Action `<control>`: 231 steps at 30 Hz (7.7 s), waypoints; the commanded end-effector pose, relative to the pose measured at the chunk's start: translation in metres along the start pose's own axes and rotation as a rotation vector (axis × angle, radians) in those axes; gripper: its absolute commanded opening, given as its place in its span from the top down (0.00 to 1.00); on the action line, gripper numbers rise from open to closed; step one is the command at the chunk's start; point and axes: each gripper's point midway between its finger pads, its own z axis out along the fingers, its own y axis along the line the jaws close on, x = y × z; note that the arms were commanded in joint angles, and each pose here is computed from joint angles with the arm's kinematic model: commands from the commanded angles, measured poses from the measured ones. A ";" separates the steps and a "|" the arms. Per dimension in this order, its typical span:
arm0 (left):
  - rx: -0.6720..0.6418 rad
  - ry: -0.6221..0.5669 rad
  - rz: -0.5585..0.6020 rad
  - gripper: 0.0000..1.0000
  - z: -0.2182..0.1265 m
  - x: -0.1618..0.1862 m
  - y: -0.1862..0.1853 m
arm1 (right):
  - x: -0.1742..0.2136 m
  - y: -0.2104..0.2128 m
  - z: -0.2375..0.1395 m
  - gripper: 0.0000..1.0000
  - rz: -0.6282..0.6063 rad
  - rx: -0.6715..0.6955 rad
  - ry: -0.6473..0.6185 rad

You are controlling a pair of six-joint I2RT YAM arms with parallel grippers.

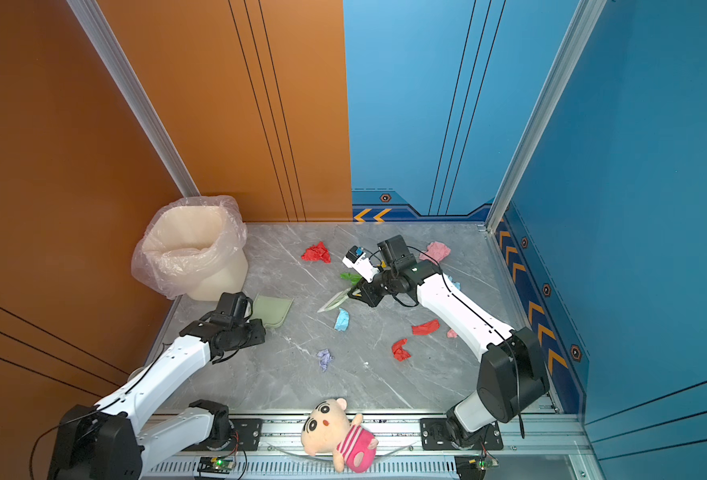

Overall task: Sweep away the paper scraps from the table
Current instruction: 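Move the left gripper to the dustpan handle while the right gripper lowers the brush, then close the left gripper on the dustpan handle while the right holds the brush, then lift the dustpan with the left gripper while the right carries the brush forward, then lower the brush behind the red scrap with the right gripper beside the dustpan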

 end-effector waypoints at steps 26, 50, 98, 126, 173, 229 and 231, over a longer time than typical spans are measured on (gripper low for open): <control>0.017 0.047 -0.043 0.43 0.016 0.006 0.003 | -0.005 0.038 -0.010 1.00 -0.396 -0.048 -0.127; 0.033 0.073 -0.052 0.41 0.020 0.007 0.002 | -0.001 0.066 -0.036 1.00 -0.575 -0.068 -0.206; 0.015 0.133 -0.007 0.57 0.054 -0.010 -0.011 | -0.011 0.051 -0.038 1.00 -0.500 -0.015 -0.241; -0.093 0.164 0.088 0.65 0.075 -0.010 -0.018 | -0.012 0.050 -0.042 1.00 -0.485 -0.008 -0.253; 0.083 0.107 0.302 0.82 0.077 -0.049 -0.094 | -0.137 -0.157 0.027 1.00 0.253 0.681 -0.536; 0.067 0.236 0.359 0.82 0.069 -0.026 -0.099 | -0.133 -0.163 0.112 1.00 0.170 0.744 -0.319; 0.071 0.227 0.358 0.82 0.066 -0.028 -0.100 | -0.140 -0.161 0.117 1.00 0.166 0.723 -0.345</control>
